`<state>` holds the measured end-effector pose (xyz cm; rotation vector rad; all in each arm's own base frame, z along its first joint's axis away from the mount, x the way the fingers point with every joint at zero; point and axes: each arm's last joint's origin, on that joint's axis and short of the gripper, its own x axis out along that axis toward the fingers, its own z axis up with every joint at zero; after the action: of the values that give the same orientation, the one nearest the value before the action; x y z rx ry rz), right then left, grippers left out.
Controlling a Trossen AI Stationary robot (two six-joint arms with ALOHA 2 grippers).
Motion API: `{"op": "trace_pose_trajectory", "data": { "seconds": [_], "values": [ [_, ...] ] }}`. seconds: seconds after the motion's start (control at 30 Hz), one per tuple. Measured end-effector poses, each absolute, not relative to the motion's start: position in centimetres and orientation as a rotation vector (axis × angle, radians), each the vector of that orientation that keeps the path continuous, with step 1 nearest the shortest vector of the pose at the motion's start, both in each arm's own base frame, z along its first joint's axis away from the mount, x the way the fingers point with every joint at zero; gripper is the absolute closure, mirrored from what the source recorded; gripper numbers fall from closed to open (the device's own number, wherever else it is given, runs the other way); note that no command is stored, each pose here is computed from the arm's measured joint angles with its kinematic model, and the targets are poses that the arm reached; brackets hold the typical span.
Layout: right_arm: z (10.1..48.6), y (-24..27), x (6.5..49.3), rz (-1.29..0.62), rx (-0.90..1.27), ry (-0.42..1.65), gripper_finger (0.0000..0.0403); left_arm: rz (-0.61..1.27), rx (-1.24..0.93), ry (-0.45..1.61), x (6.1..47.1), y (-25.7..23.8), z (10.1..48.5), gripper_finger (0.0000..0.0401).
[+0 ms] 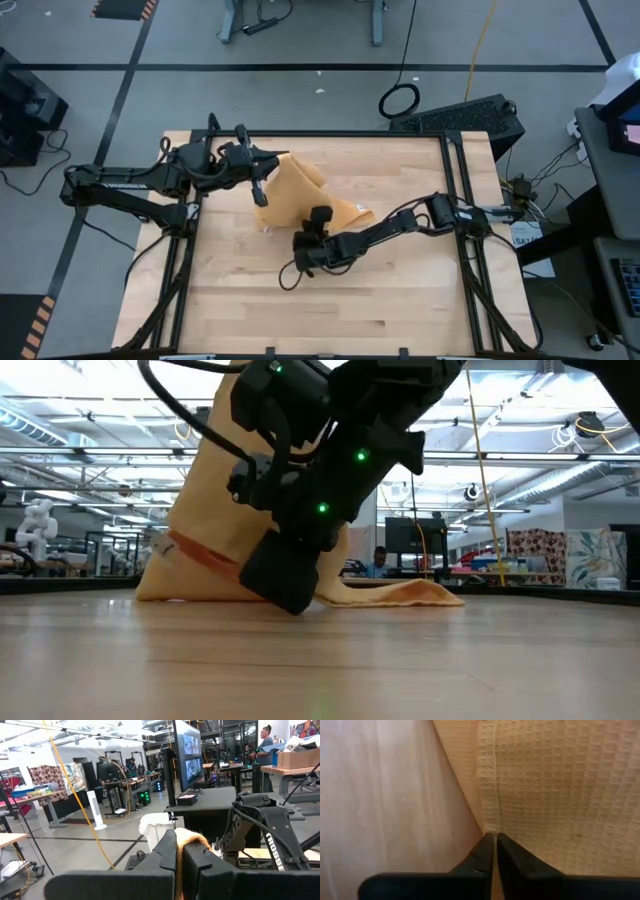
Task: Roll towel
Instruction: Fold the yellow towel
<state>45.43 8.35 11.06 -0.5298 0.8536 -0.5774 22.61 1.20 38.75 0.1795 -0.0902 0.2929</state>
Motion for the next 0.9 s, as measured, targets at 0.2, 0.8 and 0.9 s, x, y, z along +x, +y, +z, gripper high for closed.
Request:
{"op": "trace_pose_trajectory", "data": {
  "seconds": [0.2, 0.8, 0.9],
  "values": [
    [11.8, 8.8, 44.1, -0.381, -0.473, 1.006, 0.0401, 0.288, 0.182, -0.014, 22.7, 1.2, 38.0, 0.0396],
    [15.9, 10.8, 38.5, -0.122, -0.375, 1.390, 0.0399, 0.291, 0.013, 0.423, 22.8, 1.2, 32.7, 0.0396],
    [16.8, 11.0, 38.3, -0.101, -0.388, 1.285, 0.0395, 0.334, 0.003, 0.478, 22.8, 1.3, 31.4, 0.0396]
  ]
}}
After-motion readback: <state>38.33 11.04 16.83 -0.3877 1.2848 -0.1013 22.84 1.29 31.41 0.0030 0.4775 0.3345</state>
